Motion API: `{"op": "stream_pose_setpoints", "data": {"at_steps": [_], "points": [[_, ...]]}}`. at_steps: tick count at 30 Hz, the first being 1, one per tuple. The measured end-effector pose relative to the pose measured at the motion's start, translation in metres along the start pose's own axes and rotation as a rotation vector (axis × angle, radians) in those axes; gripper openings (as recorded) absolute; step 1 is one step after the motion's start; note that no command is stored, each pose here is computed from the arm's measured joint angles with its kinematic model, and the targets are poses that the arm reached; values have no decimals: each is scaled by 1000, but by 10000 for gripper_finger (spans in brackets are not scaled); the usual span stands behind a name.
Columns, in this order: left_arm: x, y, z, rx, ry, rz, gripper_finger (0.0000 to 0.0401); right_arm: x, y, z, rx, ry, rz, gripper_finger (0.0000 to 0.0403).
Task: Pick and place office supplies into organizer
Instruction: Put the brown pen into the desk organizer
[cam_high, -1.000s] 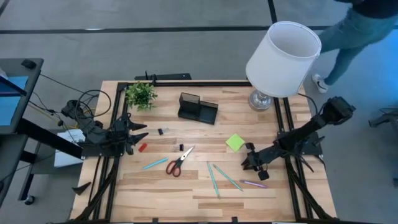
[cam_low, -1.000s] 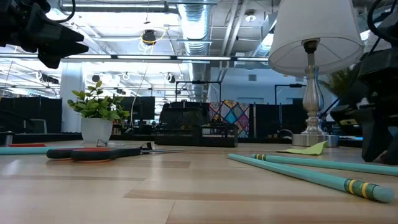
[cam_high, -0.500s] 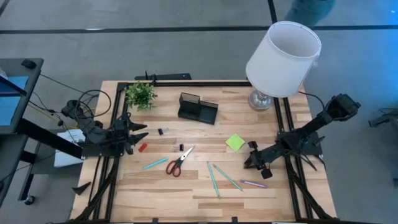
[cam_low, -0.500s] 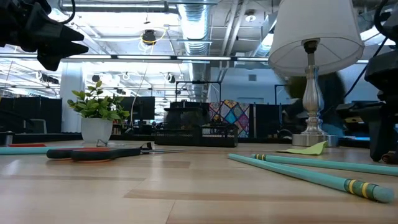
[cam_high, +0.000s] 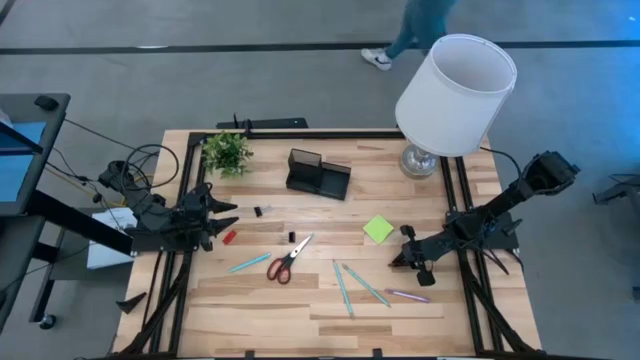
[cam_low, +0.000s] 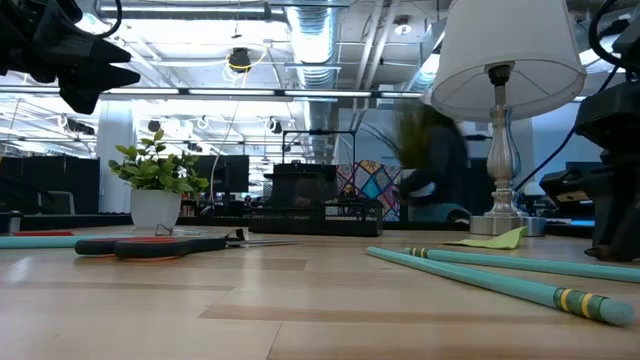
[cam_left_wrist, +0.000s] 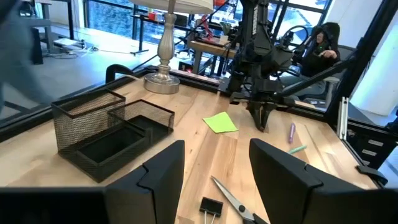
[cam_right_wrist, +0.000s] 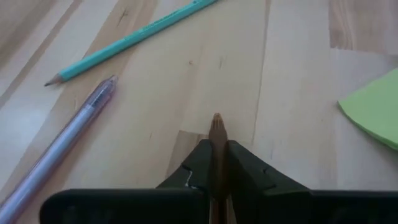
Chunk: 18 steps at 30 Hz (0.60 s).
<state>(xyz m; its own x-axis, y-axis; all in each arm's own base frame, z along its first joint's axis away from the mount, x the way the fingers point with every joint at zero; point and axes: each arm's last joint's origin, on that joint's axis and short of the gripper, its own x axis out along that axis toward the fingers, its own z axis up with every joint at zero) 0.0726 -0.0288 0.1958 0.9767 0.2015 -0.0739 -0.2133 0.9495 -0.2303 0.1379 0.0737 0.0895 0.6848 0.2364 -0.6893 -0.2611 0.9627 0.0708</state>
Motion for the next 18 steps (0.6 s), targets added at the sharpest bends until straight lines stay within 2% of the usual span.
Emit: {"op": "stream_pose_setpoints", "data": {"at_steps": [6,10,13,16,18], "points": [[0,0,-1,5,4,1,178,5,-3,4,32,-77,-133,27],[0,0,-1,8,7,2,178,9,-3,22,93,-300,-208,28],[0,0,-1,9,7,3,178,10,-6,40,180,-488,-211,29],[0,0,-1,9,7,4,178,14,-11,60,231,-621,-219,29],[0,0,-1,9,6,6,178,18,-17,76,224,-685,-254,29]]}}
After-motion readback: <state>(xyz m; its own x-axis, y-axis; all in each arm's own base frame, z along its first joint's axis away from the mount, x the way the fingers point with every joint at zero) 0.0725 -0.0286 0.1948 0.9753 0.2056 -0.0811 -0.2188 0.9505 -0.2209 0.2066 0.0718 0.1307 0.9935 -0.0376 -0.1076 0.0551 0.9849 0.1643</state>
